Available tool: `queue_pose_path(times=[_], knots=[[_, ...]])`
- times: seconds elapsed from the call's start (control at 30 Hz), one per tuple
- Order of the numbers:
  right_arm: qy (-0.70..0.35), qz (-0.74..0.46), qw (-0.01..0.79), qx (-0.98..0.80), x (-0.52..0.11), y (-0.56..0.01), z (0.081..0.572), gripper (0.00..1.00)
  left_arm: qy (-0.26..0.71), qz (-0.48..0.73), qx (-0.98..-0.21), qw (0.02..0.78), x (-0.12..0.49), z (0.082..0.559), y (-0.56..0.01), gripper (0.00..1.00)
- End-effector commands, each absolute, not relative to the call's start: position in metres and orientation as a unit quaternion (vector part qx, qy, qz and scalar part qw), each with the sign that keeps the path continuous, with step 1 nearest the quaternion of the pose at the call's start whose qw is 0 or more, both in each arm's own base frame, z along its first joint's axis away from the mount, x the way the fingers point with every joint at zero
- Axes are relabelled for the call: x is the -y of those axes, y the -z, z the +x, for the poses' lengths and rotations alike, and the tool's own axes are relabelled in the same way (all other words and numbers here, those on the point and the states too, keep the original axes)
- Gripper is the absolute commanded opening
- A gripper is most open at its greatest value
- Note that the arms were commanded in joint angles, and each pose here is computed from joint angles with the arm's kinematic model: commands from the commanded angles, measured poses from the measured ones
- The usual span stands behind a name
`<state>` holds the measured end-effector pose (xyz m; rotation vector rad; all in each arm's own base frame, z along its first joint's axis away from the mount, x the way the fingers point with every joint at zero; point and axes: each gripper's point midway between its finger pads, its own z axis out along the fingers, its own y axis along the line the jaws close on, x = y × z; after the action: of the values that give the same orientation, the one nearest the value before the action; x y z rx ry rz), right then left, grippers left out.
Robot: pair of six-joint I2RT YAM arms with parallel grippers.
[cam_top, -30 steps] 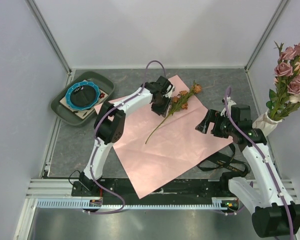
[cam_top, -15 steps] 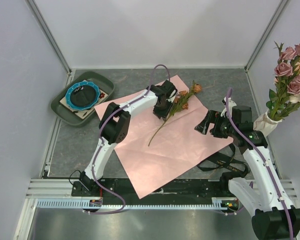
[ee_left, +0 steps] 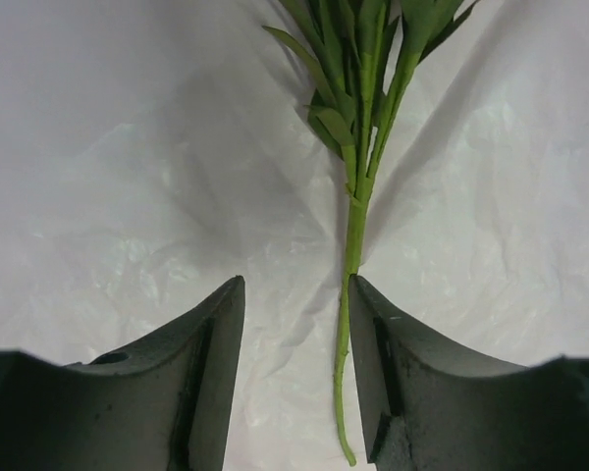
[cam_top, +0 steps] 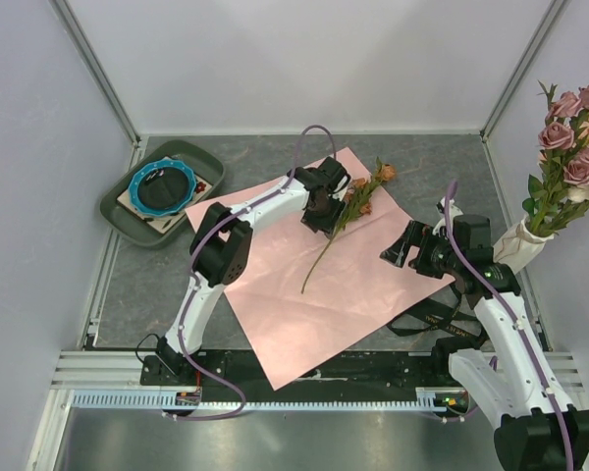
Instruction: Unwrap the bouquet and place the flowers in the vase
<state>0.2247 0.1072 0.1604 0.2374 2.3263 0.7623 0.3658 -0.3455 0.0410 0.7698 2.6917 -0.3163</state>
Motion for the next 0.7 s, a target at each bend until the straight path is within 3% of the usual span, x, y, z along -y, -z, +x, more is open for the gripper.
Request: queue_pose_path(times=[0.0,0.3,0.57,0.67], knots=[[-0.305,0.089,0.36,-0.877,-0.111,-0.173,0.231,0.98,0.134,0.275,-0.938,0.165,0.365,0.353,-0.047,0.51],[-0.282,0.166,0.317,-0.89,-0.102,-0.145,0.232,0.98,0.092,0.296,-0.938,0.156,0.371,0.34,-0.018,0.48],[-0.258,0.203,0.341,-0.881,-0.09,-0.15,0.237,0.98,0.055,0.293,-0.942,0.154,0.359,0.344,-0.003,0.22],[-0.242,0.208,0.354,-0.879,-0.083,-0.148,0.239,0.98,0.064,0.288,-0.94,0.169,0.364,0.348,-0.021,0.03]])
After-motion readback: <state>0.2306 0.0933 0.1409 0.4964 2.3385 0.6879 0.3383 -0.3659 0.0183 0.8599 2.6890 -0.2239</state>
